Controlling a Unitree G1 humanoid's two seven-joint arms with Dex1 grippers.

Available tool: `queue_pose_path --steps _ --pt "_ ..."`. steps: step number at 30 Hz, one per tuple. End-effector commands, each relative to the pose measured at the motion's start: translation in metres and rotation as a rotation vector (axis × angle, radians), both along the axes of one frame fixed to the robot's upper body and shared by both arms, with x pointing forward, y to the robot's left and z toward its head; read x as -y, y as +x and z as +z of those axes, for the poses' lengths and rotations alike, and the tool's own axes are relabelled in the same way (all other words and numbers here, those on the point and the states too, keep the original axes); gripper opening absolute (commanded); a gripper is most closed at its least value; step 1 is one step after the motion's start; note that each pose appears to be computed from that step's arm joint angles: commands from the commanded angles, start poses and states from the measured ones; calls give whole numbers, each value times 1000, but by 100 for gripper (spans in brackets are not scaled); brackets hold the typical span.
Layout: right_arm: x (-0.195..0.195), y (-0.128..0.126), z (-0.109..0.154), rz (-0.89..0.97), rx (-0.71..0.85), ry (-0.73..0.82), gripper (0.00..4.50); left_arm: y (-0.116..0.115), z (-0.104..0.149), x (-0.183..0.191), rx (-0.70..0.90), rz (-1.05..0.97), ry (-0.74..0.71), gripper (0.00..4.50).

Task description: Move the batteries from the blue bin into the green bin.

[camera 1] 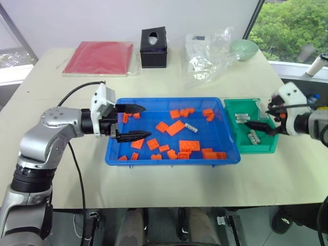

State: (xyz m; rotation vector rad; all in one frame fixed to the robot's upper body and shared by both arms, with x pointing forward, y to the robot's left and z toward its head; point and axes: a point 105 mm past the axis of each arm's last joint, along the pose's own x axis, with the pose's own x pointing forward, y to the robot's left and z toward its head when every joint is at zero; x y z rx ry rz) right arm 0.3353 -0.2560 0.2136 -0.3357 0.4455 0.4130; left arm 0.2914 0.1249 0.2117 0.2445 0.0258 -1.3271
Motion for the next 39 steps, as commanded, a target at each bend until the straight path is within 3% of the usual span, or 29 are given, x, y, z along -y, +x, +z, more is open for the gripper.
queue_pose_path --steps 1,8,17,19,21,27,28,30,34,39 --pt "-63 1 11 220 47 21 445 0 11 2 53 -16 6 450" --pt "-129 8 -46 364 -71 -2 445 -2 13 3 58 -16 11 450" --pt "-136 30 -88 365 -119 -60 445 -6 13 -1 59 7 10 450" --pt "-135 31 -96 361 -137 -49 407 -6 13 -1 59 10 9 450" --pt "-136 28 -101 374 -152 -38 333 -6 13 -1 59 10 8 450" --pt "-137 18 -86 384 -148 42 25 -5 12 0 60 10 4 450" --pt "-135 16 -75 378 -135 71 3 -5 12 0 56 8 3 450" --pt "-125 12 -56 359 -110 107 3 -6 10 -1 37 0 4 450" --pt "-70 10 -11 212 -17 157 3 -6 7 -7 28 8 13 450" --pt "-7 -6 -6 32 -21 125 3 0 3 -17 20 44 23 450"
